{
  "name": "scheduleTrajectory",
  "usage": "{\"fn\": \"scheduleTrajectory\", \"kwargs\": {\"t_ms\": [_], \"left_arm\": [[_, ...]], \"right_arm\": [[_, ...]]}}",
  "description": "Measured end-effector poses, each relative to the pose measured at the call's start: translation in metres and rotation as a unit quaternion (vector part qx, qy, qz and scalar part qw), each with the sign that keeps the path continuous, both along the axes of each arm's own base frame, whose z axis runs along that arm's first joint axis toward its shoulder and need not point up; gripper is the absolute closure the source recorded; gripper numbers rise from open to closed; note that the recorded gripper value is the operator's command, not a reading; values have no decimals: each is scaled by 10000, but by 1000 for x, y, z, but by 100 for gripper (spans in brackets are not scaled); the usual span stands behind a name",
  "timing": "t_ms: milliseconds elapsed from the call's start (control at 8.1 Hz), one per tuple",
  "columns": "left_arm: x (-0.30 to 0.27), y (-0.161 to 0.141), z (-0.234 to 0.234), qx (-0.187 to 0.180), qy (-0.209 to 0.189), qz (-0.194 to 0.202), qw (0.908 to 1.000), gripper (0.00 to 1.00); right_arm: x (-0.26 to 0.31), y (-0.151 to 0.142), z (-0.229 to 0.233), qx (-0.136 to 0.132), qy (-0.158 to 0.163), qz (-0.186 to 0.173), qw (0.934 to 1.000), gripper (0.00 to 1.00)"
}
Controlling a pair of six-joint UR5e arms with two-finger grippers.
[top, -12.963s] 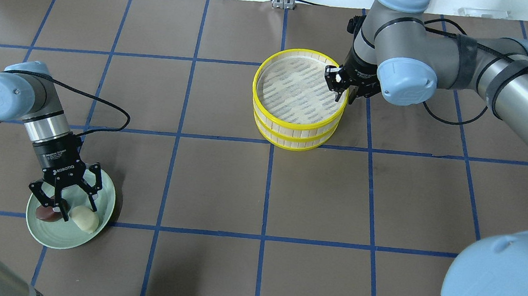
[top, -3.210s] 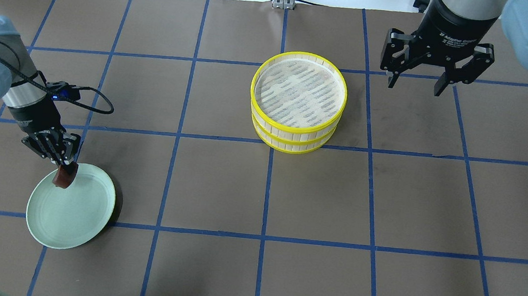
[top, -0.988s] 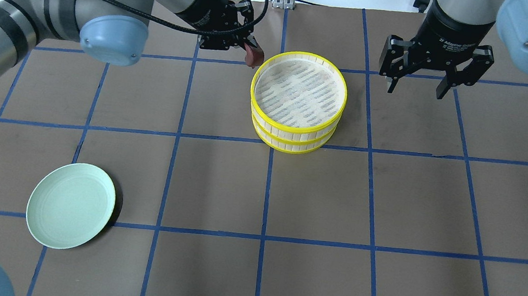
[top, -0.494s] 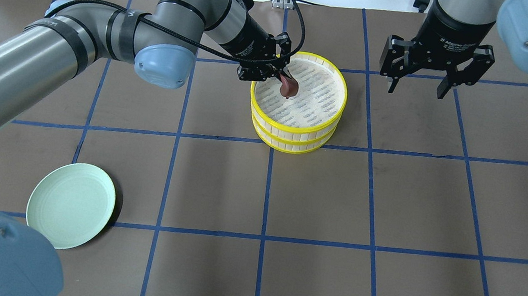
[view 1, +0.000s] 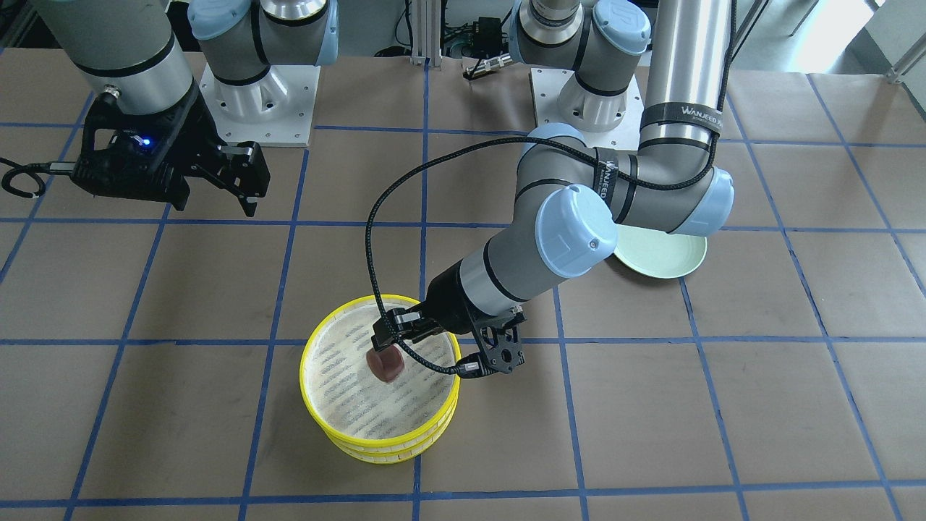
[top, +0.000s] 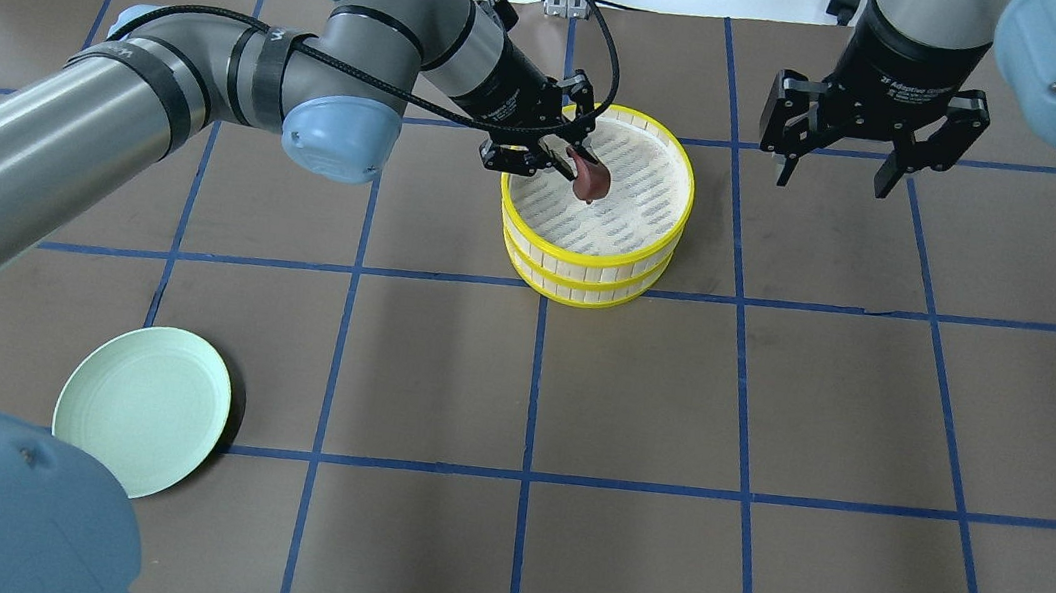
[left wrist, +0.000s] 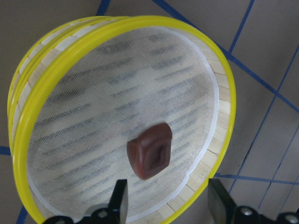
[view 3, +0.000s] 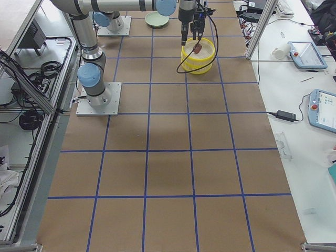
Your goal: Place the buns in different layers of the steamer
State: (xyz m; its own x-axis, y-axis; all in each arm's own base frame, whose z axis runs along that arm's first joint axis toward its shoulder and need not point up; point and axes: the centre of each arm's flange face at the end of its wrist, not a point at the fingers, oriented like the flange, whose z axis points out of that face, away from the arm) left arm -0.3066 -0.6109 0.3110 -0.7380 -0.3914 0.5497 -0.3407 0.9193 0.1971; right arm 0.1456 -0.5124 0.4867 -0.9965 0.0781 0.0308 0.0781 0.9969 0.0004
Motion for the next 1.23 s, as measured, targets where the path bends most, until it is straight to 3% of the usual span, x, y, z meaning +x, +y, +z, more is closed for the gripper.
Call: {"fn": "scheduleTrajectory", "kwargs": {"t_ms": [494, 864, 1111, 1235], "left_arm": [[3, -1, 14, -170, -106, 2, 9998, 1], [52, 0, 39, -428, -1041, -108, 9936, 0], [110, 24, 74, -361, -2022, -788, 9755, 0], [141, 40, 94, -225, -2331, -1035, 9667, 0]], "right_arm": [[0, 0, 0, -5, 0, 0, 10000, 16], [0, 0, 0, -4, -5, 0, 10000, 16], [0, 0, 1, -11, -2, -1, 10000, 16], [0, 0, 0, -10, -1, 0, 10000, 16]]}}
